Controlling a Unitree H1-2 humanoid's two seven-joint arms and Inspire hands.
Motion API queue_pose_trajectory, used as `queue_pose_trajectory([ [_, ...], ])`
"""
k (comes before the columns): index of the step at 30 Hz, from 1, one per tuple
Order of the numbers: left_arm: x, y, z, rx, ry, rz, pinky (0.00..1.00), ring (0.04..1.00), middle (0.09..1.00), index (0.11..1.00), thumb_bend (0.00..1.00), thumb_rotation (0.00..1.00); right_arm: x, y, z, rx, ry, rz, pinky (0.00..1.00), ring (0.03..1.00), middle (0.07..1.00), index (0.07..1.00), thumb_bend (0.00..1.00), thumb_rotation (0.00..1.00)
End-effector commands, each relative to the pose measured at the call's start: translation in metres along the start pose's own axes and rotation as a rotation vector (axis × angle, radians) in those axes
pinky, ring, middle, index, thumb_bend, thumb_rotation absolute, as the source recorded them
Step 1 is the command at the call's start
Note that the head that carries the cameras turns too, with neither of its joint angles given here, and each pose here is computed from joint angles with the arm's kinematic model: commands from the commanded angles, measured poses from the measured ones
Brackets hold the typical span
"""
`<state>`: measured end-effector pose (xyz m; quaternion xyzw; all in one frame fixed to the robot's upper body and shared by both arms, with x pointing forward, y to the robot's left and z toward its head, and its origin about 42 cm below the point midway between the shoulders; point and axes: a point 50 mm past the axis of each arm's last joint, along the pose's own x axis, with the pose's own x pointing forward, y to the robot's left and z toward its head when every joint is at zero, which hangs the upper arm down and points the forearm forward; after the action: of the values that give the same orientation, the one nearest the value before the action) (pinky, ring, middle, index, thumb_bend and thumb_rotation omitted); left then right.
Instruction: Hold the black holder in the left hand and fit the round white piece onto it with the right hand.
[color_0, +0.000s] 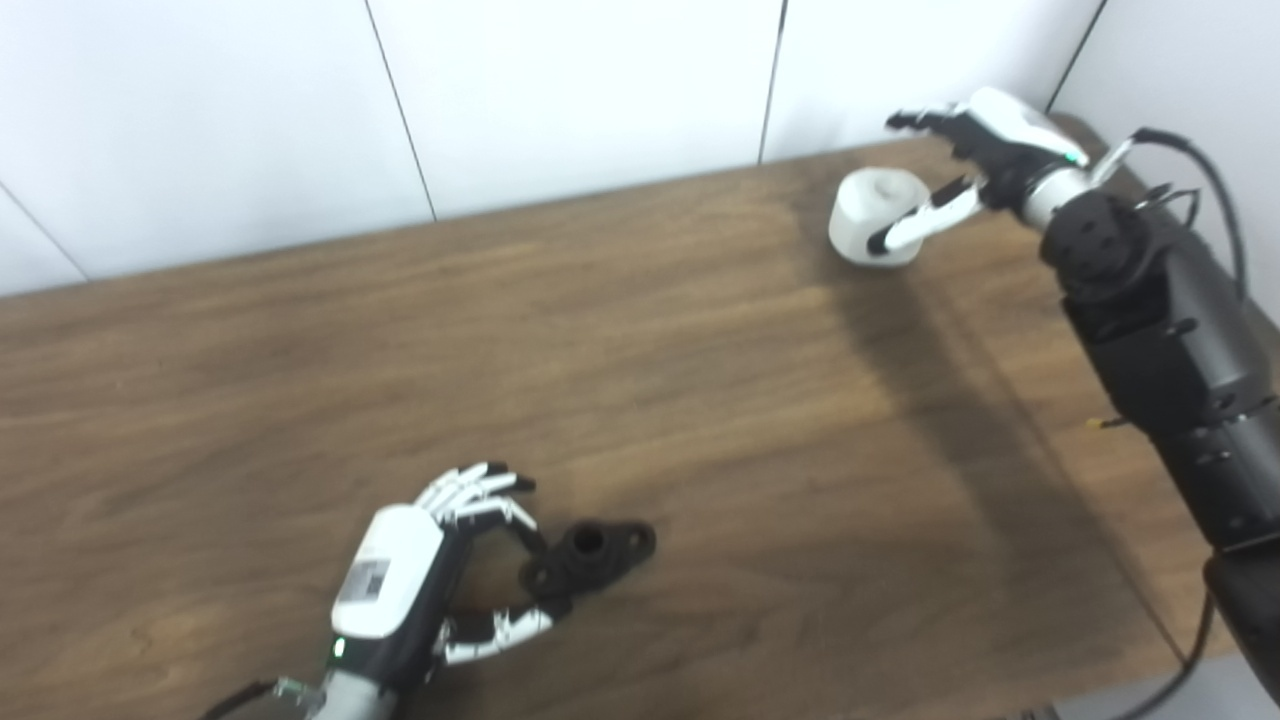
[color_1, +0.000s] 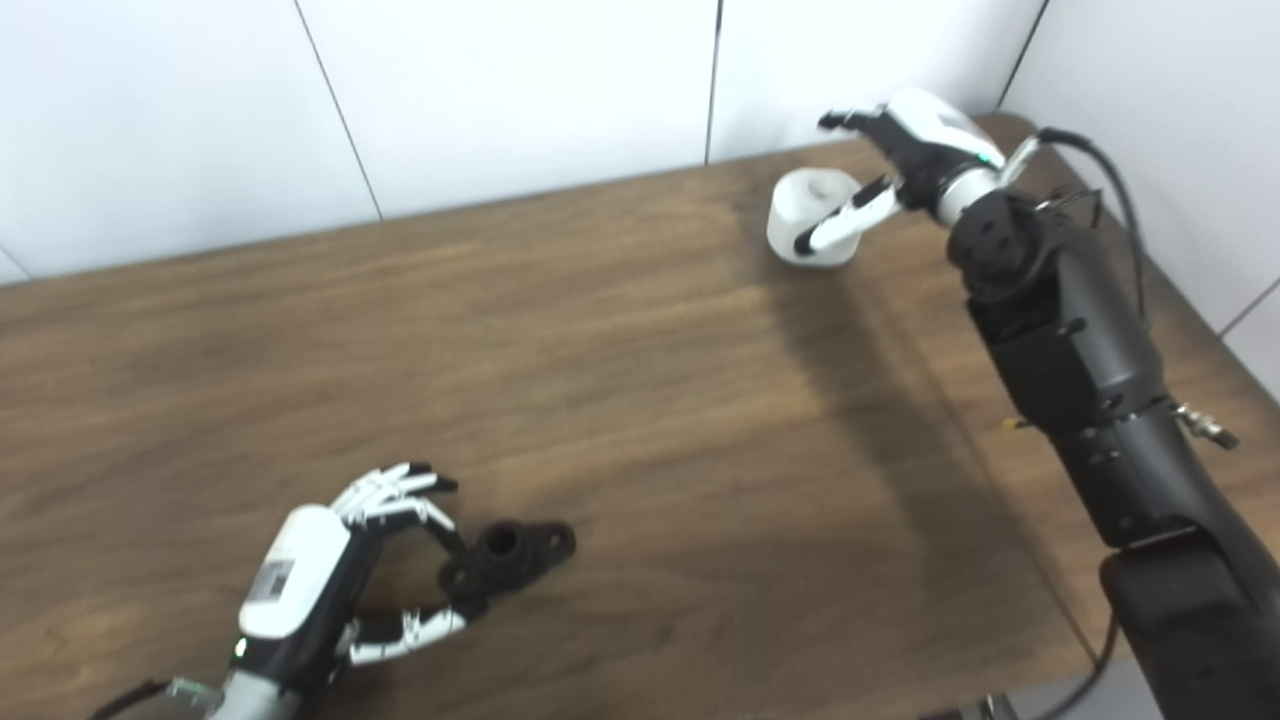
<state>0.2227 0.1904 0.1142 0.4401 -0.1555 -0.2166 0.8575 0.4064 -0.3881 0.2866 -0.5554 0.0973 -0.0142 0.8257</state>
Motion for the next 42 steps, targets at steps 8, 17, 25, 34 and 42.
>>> queue_pose_trajectory([
  [8,-0.013,-0.022,-0.015,0.006,0.084,-0.113,0.87,0.866,0.785,0.487,0.52,0.04,0.025,-0.036,0.017,-0.094,0.025,-0.045,0.91,1.000,0.927,0.864,0.92,0.27],
  [17,-0.014,-0.023,-0.015,0.012,0.078,-0.115,0.85,0.859,0.783,0.487,0.52,0.04,0.041,-0.026,0.017,-0.120,0.057,-0.034,0.98,1.000,0.917,0.841,0.91,0.27],
  [25,-0.012,-0.024,-0.014,0.004,0.086,-0.112,0.86,0.864,0.782,0.487,0.52,0.04,0.043,-0.027,0.012,-0.156,0.075,-0.005,1.00,1.000,0.911,0.818,0.91,0.25],
  [34,-0.011,-0.024,-0.011,0.006,0.092,-0.111,0.86,0.865,0.782,0.487,0.52,0.04,0.041,-0.033,0.009,-0.183,0.073,-0.013,0.99,1.000,0.889,0.725,0.88,0.23],
  [42,-0.010,-0.023,-0.010,0.002,0.084,-0.106,0.85,0.856,0.779,0.487,0.52,0.04,0.041,-0.035,0.012,-0.190,0.069,-0.002,0.99,1.000,0.894,0.682,0.87,0.23],
])
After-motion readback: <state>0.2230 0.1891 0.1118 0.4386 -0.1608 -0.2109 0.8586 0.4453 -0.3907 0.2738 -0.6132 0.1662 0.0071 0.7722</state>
